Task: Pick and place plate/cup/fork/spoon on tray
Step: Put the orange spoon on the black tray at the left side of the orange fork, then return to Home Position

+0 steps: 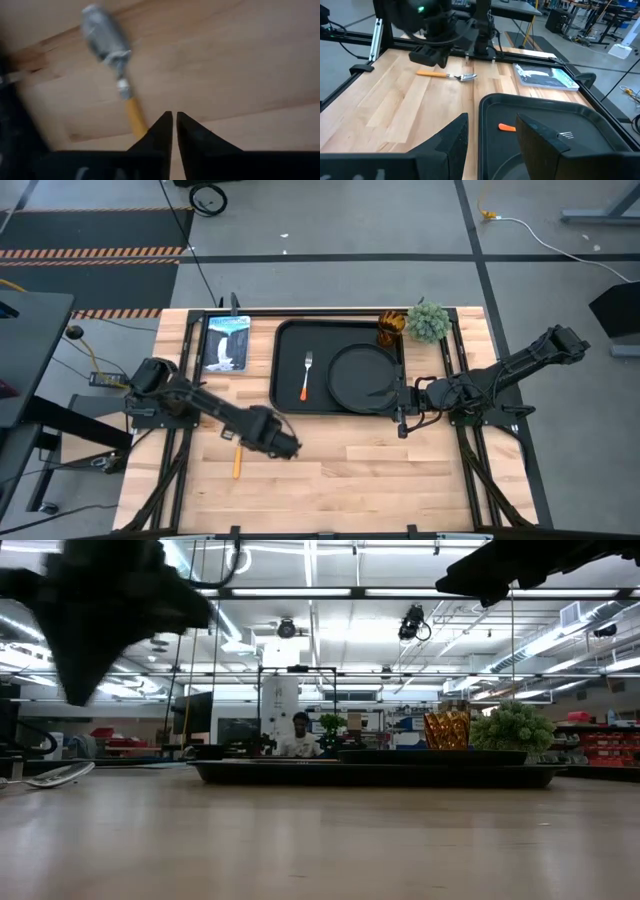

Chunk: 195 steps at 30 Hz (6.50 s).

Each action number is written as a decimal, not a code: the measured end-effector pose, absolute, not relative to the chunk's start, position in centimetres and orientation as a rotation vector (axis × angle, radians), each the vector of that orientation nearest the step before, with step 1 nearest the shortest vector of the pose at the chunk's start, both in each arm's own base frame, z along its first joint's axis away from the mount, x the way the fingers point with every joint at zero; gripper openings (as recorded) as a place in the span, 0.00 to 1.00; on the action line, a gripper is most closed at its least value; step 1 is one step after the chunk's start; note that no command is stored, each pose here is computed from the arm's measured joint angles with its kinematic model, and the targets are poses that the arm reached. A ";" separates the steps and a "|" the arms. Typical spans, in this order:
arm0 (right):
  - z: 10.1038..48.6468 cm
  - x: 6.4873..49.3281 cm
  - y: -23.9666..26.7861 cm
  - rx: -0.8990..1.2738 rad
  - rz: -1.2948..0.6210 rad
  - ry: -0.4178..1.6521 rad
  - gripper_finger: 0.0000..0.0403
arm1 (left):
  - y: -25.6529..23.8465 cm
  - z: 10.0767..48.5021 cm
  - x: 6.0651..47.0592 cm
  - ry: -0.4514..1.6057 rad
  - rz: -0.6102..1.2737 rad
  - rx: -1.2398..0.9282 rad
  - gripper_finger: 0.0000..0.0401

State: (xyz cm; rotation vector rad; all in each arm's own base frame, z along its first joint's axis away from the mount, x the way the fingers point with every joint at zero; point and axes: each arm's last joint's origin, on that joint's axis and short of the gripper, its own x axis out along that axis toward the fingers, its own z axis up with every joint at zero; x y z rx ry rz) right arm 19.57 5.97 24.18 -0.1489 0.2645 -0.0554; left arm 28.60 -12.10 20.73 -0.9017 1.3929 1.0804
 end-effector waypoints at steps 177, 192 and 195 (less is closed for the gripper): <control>26.7 15.0 3.8 -0.145 -0.112 0.217 0.41 | 1.6 21.9 33.8 0.732 0.419 -0.260 0.35; 28.6 9.8 2.2 -0.026 -0.057 0.067 0.40 | -5.0 30.4 28.6 0.525 -0.018 -0.031 0.35; 28.6 9.3 2.1 0.004 -0.053 0.056 0.40 | -5.0 31.2 27.1 0.515 -0.053 0.003 0.35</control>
